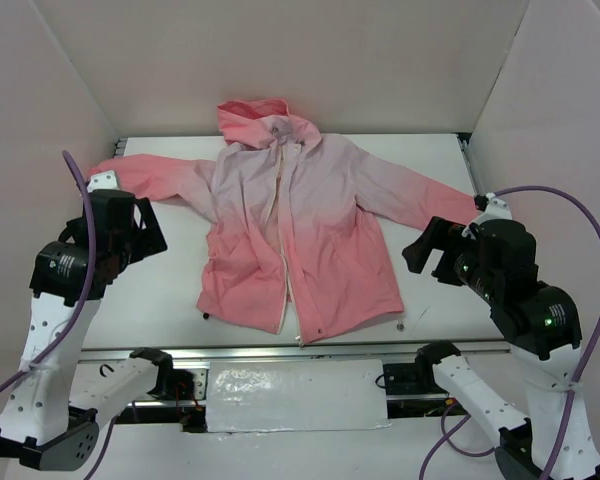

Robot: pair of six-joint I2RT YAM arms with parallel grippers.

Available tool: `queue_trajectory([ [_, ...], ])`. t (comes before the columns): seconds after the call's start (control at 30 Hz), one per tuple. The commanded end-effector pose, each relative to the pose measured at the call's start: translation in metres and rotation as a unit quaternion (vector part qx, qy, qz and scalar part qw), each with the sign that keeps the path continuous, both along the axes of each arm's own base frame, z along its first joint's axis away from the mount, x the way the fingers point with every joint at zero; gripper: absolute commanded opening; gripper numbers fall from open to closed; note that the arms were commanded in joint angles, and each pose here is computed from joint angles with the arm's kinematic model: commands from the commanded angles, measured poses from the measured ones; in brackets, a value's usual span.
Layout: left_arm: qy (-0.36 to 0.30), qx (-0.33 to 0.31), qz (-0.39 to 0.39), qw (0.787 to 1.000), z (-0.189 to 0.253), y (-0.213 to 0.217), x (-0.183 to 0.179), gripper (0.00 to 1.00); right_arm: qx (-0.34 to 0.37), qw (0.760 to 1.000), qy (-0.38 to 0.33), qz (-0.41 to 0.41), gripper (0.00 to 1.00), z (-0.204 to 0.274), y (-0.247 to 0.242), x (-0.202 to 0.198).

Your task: Zip up the jacket

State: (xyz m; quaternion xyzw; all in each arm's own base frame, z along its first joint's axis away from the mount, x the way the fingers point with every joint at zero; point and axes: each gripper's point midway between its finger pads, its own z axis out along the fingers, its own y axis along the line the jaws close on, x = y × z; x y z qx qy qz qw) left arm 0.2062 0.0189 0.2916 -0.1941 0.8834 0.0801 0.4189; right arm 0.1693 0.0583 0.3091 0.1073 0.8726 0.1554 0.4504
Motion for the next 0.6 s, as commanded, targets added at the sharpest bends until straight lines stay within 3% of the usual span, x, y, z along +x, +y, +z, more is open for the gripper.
queue_trajectory([
  [0.0,-0.01,-0.001,-0.001,1.0,0.004,-0.001,0.003,0.99,0.009,1.0,-0.022,0.007,1.0,0.014,0.002,-0.003],
  [0.17,-0.007,-0.005,-0.001,1.0,0.0,-0.002,0.002,0.99,0.05,0.991,-0.029,0.119,1.0,0.015,0.041,-0.008],
  [0.37,0.032,-0.086,-0.045,0.995,-0.043,-0.036,0.002,0.99,0.061,0.982,0.072,0.162,1.0,-0.035,0.08,0.001],
  [0.57,0.076,-0.161,-0.067,0.982,-0.088,-0.066,-0.007,0.98,-0.032,0.968,0.156,0.193,1.0,-0.098,0.15,-0.01],
])
